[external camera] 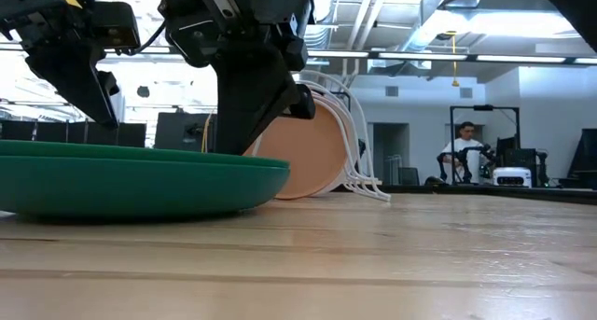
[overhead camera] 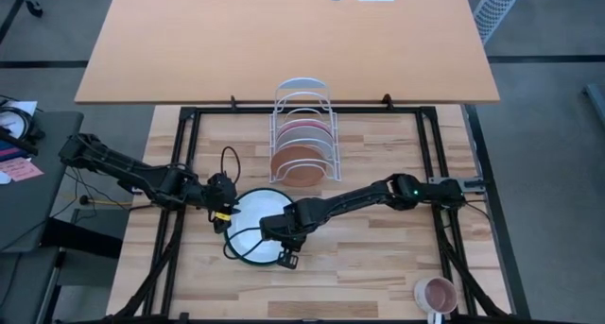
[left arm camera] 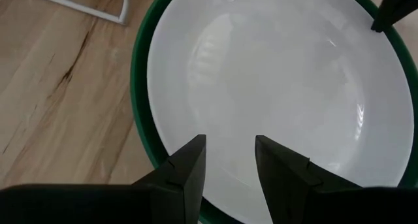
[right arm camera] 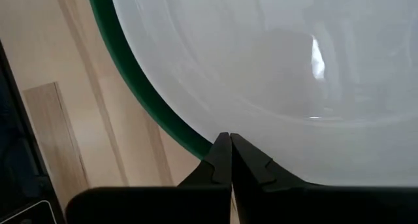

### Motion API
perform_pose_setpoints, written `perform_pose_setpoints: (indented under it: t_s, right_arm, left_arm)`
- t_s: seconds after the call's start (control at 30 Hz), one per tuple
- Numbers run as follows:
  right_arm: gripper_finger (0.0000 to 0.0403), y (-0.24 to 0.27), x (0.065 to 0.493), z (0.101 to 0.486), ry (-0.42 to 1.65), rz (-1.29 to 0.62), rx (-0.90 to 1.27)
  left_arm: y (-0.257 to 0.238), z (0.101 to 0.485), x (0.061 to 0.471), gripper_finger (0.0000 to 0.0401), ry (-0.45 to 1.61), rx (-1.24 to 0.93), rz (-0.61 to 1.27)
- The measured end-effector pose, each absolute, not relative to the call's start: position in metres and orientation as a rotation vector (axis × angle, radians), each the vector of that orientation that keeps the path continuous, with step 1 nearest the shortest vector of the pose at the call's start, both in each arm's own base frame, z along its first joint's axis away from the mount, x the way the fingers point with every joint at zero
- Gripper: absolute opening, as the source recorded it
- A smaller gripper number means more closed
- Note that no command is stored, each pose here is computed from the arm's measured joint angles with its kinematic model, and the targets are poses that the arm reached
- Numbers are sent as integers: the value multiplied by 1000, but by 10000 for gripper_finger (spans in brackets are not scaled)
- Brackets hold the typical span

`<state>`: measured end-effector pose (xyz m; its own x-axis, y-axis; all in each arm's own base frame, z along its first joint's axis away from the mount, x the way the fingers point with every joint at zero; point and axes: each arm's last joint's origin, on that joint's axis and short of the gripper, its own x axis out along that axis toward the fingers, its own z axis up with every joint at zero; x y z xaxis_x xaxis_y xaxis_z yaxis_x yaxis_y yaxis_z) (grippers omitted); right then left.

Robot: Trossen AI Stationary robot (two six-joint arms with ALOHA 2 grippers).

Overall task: Sort dishes
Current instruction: Put the white plate on the dish rack

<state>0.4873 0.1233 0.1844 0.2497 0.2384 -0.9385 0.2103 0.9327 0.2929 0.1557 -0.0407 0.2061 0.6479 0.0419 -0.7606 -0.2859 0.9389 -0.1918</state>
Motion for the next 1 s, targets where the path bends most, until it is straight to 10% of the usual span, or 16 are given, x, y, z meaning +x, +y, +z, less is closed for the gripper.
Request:
perform_pose_setpoints:
  t_s: [1.0]
  right_arm:
    - [4, 123, 485, 180, 1366, -8, 417]
  left_arm:
    - [-41, 207, 157, 127, 838, -305, 186]
